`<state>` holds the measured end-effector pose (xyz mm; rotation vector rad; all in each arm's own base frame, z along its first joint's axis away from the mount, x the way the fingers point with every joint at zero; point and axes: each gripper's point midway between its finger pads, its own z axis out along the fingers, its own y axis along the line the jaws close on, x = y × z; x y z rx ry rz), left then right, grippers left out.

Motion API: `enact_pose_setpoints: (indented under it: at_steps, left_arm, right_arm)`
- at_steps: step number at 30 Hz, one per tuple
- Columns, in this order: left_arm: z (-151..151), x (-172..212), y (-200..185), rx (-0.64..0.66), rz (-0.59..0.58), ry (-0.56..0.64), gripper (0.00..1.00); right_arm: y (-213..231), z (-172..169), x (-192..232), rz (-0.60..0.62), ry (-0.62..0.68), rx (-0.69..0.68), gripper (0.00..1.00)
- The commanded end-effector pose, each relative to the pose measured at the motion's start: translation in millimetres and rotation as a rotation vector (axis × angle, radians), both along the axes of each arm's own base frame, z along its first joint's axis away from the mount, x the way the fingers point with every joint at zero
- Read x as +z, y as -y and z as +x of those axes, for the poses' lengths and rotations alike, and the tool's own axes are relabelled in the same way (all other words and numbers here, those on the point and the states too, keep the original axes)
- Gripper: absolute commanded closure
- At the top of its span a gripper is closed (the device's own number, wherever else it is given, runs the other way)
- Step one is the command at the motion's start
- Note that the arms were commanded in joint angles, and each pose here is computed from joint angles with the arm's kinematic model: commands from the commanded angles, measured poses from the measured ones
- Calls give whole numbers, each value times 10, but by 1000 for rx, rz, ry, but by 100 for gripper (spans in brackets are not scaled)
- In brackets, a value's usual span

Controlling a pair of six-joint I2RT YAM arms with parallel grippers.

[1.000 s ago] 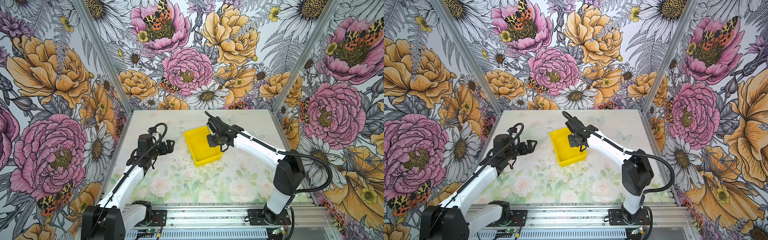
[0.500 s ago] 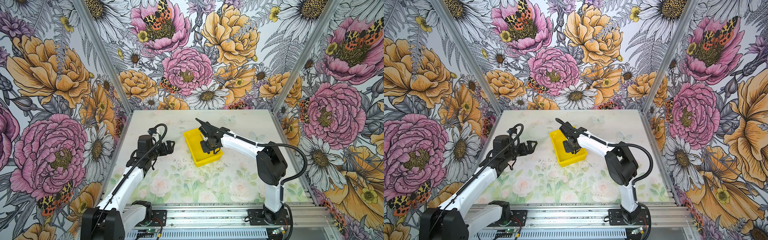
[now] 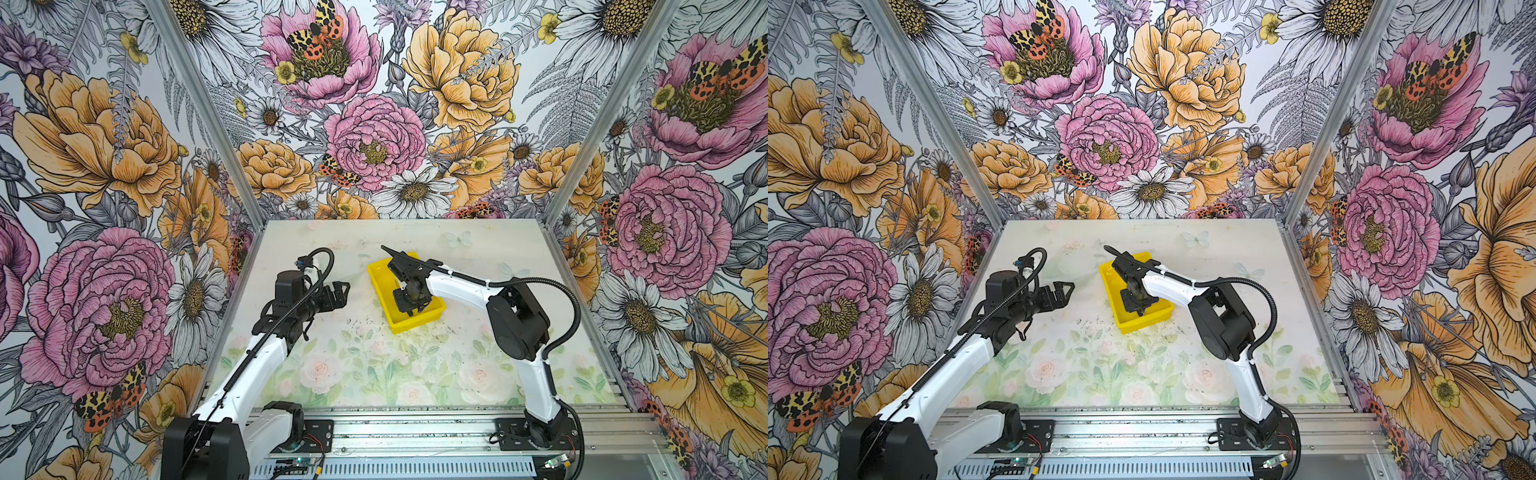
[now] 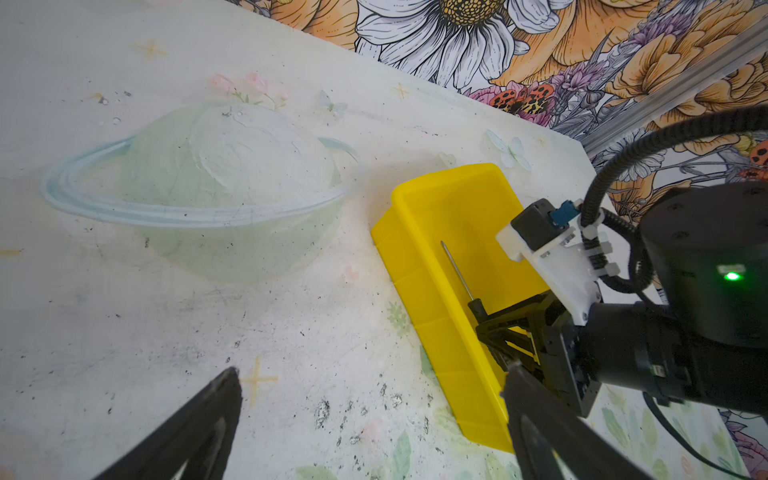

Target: Put the screwdriver in the bin

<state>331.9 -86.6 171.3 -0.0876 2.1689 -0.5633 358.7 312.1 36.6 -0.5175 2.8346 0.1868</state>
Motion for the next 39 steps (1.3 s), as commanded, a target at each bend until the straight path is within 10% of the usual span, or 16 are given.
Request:
enact_pose_setpoints:
  at_steps: [1,19,39]
  left_arm:
    - [-11,53,19,-10,-18,24,2]
    - [1,52,-2,2,-16,28,1]
    - [82,-117,-499,212,94,-50,1]
  right_arm:
    - [-100,73,15,22,16,-14,100]
    - [-77,137,92,12,54,-27,71]
    - [656,-45,1510,39,435,-121,40]
